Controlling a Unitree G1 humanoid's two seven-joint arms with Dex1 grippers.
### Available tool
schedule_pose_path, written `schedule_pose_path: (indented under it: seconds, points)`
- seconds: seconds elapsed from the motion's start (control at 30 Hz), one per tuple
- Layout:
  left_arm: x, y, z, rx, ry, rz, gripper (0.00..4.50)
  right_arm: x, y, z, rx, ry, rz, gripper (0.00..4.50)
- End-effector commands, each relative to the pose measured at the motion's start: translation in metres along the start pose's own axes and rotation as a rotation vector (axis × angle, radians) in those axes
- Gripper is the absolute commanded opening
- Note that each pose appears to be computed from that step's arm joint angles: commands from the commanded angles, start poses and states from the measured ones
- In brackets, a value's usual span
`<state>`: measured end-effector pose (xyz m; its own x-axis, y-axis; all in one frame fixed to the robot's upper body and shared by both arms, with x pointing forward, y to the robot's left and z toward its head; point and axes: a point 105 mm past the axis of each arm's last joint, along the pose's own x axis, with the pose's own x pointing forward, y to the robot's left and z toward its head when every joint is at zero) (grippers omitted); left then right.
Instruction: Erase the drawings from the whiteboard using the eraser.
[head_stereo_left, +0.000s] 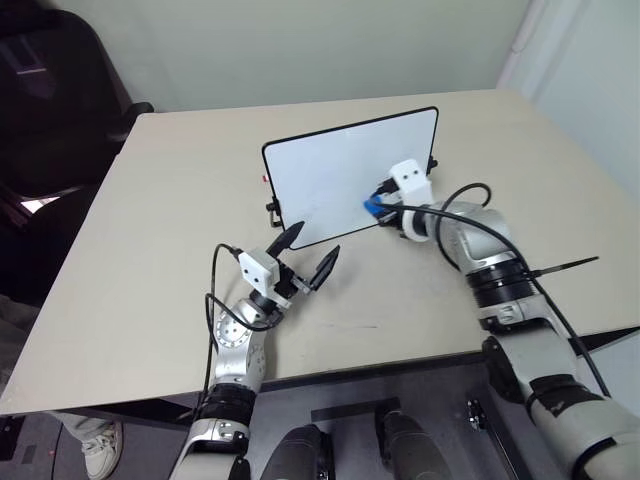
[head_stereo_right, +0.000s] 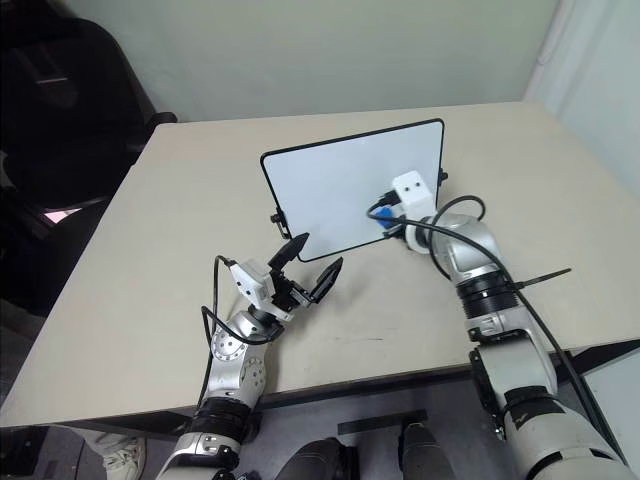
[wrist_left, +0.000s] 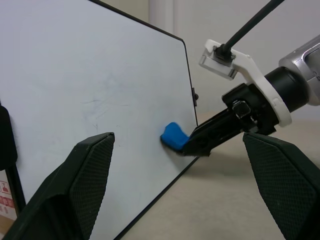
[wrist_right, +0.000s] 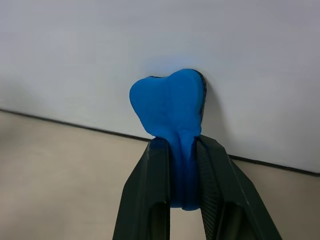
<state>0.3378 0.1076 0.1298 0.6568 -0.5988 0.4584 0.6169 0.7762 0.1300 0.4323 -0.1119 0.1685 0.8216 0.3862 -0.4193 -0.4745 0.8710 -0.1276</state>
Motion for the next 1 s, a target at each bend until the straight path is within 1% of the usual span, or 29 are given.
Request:
schedule_pose_path:
  seconds: [0.03,0.1,0.2,0.3,0.43,0.57,0.7,0.8,0.87,0.93,1.0]
  points:
    - [0.002,-0.003,0.001,-0.01,-0.015,-0.012,4.5,-0.022,-0.042,0.023,0.028,-0.071,-0.173,0.44]
    - [0.003,-0.004,0.001,-0.012,-0.015,-0.014,4.5,-0.03,-0.054,0.023,0.044,-0.082,-0.207,0.44]
    - [0.003,-0.006,0.0,-0.019,-0.014,-0.019,4.5,-0.044,-0.059,0.025,0.042,-0.101,-0.21,0.44]
    - [0.003,-0.007,-0.001,-0.023,-0.013,-0.021,4.5,-0.057,-0.058,0.023,0.045,-0.104,-0.197,0.44]
    - [0.003,-0.008,-0.002,-0.028,-0.01,-0.02,4.5,-0.078,-0.048,0.007,0.055,-0.064,-0.15,0.44]
    - [0.002,-0.008,-0.002,-0.032,-0.007,-0.02,4.5,-0.094,-0.048,-0.021,0.077,0.01,-0.146,0.44]
    - [0.001,-0.008,-0.003,-0.037,-0.003,-0.024,4.5,-0.107,-0.064,-0.072,0.062,0.146,-0.207,0.44]
    - [0.001,-0.007,-0.004,-0.037,-0.001,-0.026,4.5,-0.112,-0.069,-0.084,0.085,0.165,-0.226,0.44]
    - [0.002,-0.007,-0.005,-0.041,0.002,-0.033,4.5,-0.116,-0.076,-0.088,0.089,0.168,-0.268,1.14]
    - [0.003,-0.008,-0.006,-0.044,0.003,-0.039,4.5,-0.117,-0.08,-0.091,0.091,0.169,-0.293,1.73]
    - [0.005,-0.008,-0.006,-0.047,0.004,-0.047,4.5,-0.119,-0.079,-0.081,0.099,0.1,-0.281,2.44]
